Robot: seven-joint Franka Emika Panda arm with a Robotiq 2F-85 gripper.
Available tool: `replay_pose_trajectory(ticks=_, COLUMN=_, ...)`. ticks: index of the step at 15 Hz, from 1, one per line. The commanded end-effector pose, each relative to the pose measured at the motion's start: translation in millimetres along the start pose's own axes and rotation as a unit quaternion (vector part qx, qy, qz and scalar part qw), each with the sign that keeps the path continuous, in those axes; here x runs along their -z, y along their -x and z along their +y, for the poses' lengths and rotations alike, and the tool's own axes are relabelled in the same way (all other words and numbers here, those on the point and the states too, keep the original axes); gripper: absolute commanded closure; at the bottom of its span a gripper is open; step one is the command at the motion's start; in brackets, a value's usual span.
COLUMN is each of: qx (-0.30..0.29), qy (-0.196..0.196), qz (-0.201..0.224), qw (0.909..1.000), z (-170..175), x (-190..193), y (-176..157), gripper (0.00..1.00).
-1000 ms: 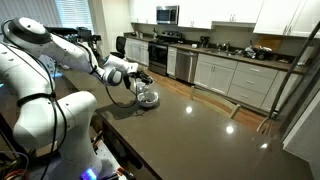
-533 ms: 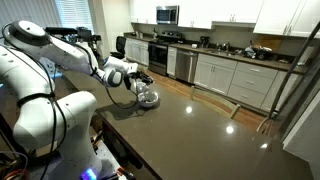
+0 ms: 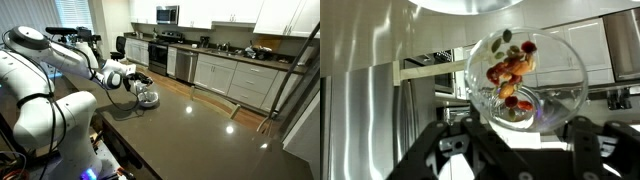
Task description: Pour the contents of the glass cup into the bowl
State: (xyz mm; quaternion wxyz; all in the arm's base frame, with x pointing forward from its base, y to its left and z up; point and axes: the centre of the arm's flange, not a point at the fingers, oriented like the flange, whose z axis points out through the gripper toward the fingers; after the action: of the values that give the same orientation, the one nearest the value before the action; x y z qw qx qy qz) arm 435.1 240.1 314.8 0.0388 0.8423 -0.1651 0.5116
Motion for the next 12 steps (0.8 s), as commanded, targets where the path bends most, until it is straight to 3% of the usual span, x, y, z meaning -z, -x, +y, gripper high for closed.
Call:
replay_pose_trajectory(ticks=1, qx=0.008, qy=0.004, qz=0.026, qw=0.9996, z=3.0, x=2.8, y=1.3, gripper=0.58)
replay_pose_trajectory(ticks=8, qx=0.01, qy=-0.001, qz=0.05, qw=0.9987, z=8.8, x=-9.8, y=12.9, gripper=0.58)
replay_pose_trajectory(ticks=12, qx=0.012, qy=0.003, qz=0.043, qw=0.999, z=8.1, x=-3.3, y=6.5, gripper=0.58)
